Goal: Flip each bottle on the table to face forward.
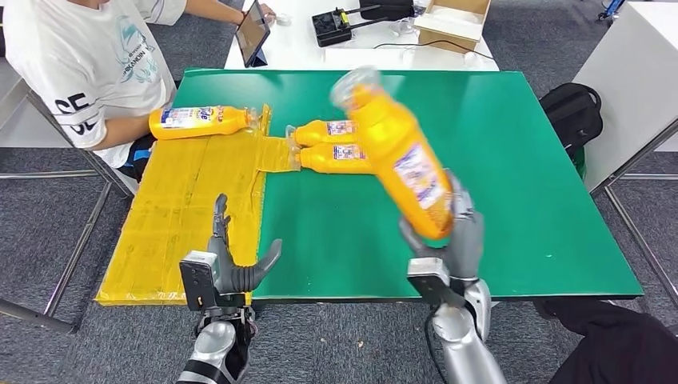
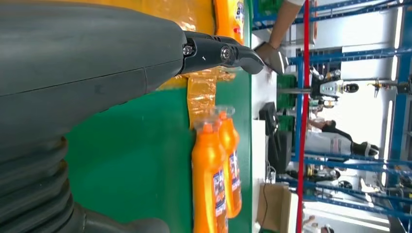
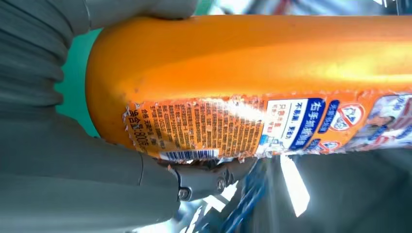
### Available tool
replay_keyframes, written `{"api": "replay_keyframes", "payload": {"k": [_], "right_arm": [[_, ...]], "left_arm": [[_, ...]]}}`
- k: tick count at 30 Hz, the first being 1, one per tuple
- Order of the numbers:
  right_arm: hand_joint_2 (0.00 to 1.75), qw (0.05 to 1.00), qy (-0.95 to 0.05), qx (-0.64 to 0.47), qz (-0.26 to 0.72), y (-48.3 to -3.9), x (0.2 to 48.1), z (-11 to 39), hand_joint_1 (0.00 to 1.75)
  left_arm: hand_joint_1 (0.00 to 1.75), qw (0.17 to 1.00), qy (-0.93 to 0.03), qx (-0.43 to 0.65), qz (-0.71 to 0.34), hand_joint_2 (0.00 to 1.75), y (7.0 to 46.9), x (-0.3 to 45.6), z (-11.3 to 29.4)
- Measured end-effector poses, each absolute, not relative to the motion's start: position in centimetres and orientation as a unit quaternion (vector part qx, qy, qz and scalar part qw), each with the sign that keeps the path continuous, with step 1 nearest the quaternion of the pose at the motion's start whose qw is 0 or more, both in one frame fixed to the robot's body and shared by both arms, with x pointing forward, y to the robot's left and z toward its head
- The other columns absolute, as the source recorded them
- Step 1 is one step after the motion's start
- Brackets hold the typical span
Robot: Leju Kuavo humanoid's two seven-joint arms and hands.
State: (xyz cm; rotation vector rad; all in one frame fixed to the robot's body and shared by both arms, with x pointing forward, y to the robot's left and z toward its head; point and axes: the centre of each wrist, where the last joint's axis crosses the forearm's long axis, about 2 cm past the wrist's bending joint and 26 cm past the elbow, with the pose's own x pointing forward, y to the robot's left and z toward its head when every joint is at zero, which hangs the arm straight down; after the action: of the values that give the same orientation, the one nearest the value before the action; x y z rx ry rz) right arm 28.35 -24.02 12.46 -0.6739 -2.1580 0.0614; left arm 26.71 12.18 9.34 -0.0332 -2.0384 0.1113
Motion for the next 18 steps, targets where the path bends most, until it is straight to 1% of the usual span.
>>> {"api": "replay_keyframes", "payload": {"k": [6, 11, 15, 18], "right_arm": [[1.75, 0.398, -0.871, -0.285, -0.041, -24.0, 26.8, 14.1, 1.75], [1.75, 0.381, -0.868, -0.304, -0.099, -24.6, 25.7, 14.2, 1.75], [1.75, 0.403, -0.873, -0.264, -0.076, -24.2, 25.1, 13.6, 1.75], [1.75, 0.431, -0.871, -0.23, -0.047, -22.8, 24.7, 12.4, 1.75]], "left_arm": [[0.0, 0.524, -0.85, -0.024, 0.046, 1.75, 12.1, 26.7, 9.3], [0.0, 0.531, -0.841, -0.087, 0.05, 1.75, 11.5, 26.4, 9.0], [0.0, 0.529, -0.83, -0.17, 0.038, 1.75, 10.7, 25.8, 8.8], [0.0, 0.524, -0.822, -0.22, 0.03, 1.75, 10.3, 25.2, 8.9]]}}
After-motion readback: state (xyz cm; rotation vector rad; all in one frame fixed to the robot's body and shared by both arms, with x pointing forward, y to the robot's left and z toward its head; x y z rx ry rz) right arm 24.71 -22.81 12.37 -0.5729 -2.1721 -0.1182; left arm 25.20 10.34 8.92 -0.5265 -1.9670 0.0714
